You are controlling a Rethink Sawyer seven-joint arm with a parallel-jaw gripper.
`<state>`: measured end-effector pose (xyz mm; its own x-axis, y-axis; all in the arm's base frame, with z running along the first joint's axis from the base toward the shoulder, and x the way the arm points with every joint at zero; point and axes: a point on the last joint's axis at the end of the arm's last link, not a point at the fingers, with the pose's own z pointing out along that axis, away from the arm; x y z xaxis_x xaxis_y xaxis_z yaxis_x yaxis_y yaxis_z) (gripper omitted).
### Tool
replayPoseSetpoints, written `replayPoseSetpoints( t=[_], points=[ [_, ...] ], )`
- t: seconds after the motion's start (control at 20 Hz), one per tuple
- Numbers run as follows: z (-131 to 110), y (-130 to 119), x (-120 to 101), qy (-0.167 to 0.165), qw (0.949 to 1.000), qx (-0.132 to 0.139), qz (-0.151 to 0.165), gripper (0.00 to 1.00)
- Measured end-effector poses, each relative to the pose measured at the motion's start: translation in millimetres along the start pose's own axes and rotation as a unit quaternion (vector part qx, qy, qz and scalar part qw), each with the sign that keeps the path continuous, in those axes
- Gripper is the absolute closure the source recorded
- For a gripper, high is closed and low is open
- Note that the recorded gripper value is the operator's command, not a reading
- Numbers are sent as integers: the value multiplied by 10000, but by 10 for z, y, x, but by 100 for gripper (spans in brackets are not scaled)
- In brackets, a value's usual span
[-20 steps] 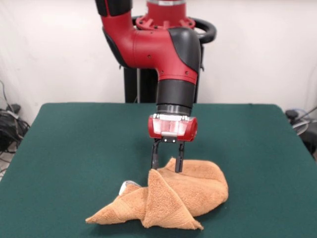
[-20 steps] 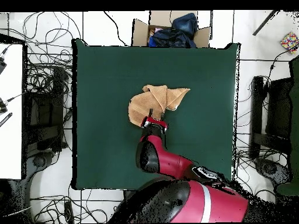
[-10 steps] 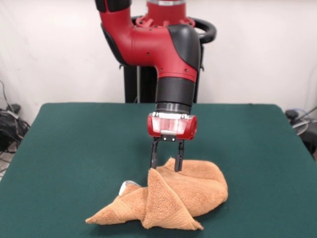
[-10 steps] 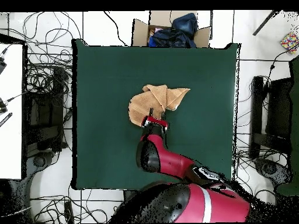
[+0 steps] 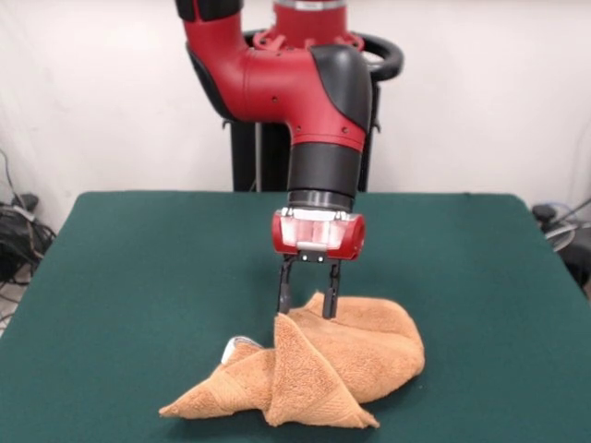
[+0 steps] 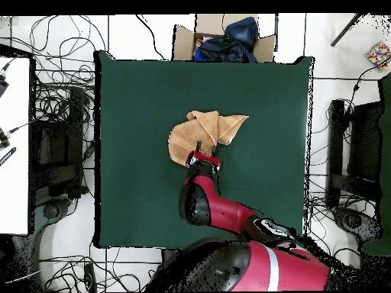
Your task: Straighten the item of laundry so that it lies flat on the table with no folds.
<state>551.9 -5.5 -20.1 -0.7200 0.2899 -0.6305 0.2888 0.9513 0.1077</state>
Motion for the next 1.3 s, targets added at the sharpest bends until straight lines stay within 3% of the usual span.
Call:
replayPoseSetpoints(
  t=[0.45,1.3],
  points=[
    [-64,-104,-53,-80,9998,0,-169,0],
    [-85,-277,47,-20,9996,-66,-272,0]
  ],
)
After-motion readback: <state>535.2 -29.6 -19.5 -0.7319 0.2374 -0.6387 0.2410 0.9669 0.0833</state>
